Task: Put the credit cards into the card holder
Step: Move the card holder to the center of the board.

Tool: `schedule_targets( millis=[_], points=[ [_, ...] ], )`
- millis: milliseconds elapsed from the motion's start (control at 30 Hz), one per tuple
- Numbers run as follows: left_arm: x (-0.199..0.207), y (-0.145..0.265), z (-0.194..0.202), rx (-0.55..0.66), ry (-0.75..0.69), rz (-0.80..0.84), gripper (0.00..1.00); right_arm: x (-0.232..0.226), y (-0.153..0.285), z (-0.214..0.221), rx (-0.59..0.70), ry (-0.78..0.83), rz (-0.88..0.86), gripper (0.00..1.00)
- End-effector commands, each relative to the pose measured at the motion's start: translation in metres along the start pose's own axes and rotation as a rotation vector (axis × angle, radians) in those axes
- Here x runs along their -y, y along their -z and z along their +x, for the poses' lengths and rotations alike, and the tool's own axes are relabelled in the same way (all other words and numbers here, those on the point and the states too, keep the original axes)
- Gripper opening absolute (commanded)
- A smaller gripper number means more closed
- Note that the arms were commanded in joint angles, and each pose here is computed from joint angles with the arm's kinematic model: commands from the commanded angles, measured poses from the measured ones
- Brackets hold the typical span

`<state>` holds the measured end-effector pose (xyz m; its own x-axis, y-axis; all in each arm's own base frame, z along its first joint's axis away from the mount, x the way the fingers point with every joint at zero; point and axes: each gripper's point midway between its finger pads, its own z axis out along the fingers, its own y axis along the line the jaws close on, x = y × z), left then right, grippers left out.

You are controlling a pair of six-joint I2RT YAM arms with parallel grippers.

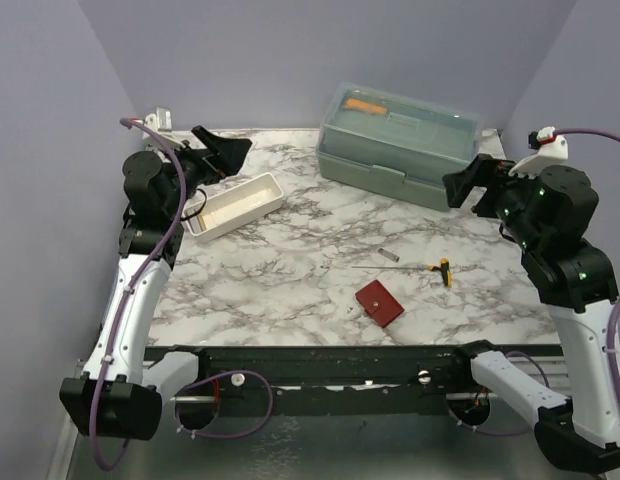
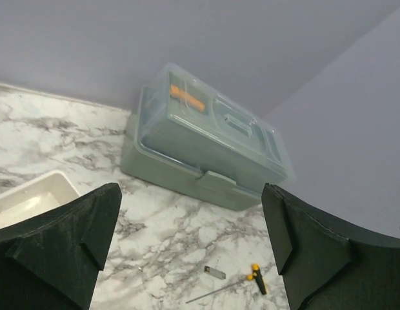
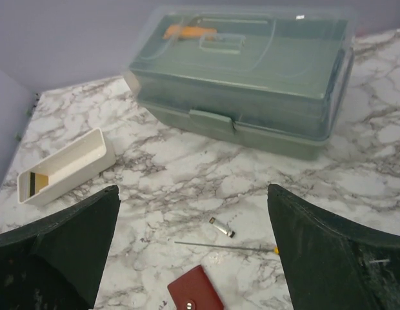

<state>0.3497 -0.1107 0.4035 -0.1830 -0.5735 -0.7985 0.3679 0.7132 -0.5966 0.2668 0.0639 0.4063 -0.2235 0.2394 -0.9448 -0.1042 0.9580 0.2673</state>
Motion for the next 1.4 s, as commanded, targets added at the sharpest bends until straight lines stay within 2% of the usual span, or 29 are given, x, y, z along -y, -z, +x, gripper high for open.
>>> schedule_targets(
  millis=[0,100,200,367,533,600,767,833,900,1100,1267,1367],
  points=[
    [0.017,-0.016,0.043,-0.172,0.117,0.105,0.99,0.013,-0.012,0.037,-0.122,-0.042,0.067,1.00],
    [0.028,-0.028,0.104,-0.330,0.179,0.131,0.99,0.011,-0.026,0.068,-0.216,-0.073,0.054,1.00],
    [0.038,-0.032,0.180,-0.521,0.273,0.118,0.99,0.007,-0.041,0.119,-0.354,-0.130,0.014,1.00],
    [0.055,-0.012,0.297,-0.840,0.368,0.088,0.99,0.001,-0.051,0.197,-0.556,-0.289,-0.007,0.99],
    [0.064,0.021,0.375,-1.065,0.396,0.048,0.88,-0.011,-0.034,0.267,-0.762,-0.449,-0.060,0.75],
    [0.065,0.034,0.399,-1.141,0.398,0.037,0.83,-0.011,-0.024,0.288,-0.833,-0.478,-0.058,0.69],
    [0.062,0.053,0.444,-1.275,0.408,-0.005,0.70,-0.010,0.001,0.326,-0.998,-0.542,-0.039,0.65],
    [0.054,0.056,0.461,-1.319,0.422,-0.039,0.60,-0.009,0.008,0.342,-1.048,-0.559,-0.034,0.58],
    [0.047,0.056,0.471,-1.338,0.429,-0.067,0.54,-0.005,0.013,0.354,-1.084,-0.568,-0.014,0.51],
    [0.030,0.053,0.488,-1.340,0.384,-0.110,0.44,-0.005,0.014,0.373,-1.111,-0.600,-0.023,0.48],
    [0.022,0.036,0.495,-1.330,0.364,-0.112,0.28,-0.016,0.007,0.386,-1.134,-0.658,-0.101,0.40],
    [0.010,0.024,0.490,-1.313,0.349,-0.130,0.17,-0.026,0.000,0.386,-1.135,-0.666,-0.151,0.39]
  ],
)
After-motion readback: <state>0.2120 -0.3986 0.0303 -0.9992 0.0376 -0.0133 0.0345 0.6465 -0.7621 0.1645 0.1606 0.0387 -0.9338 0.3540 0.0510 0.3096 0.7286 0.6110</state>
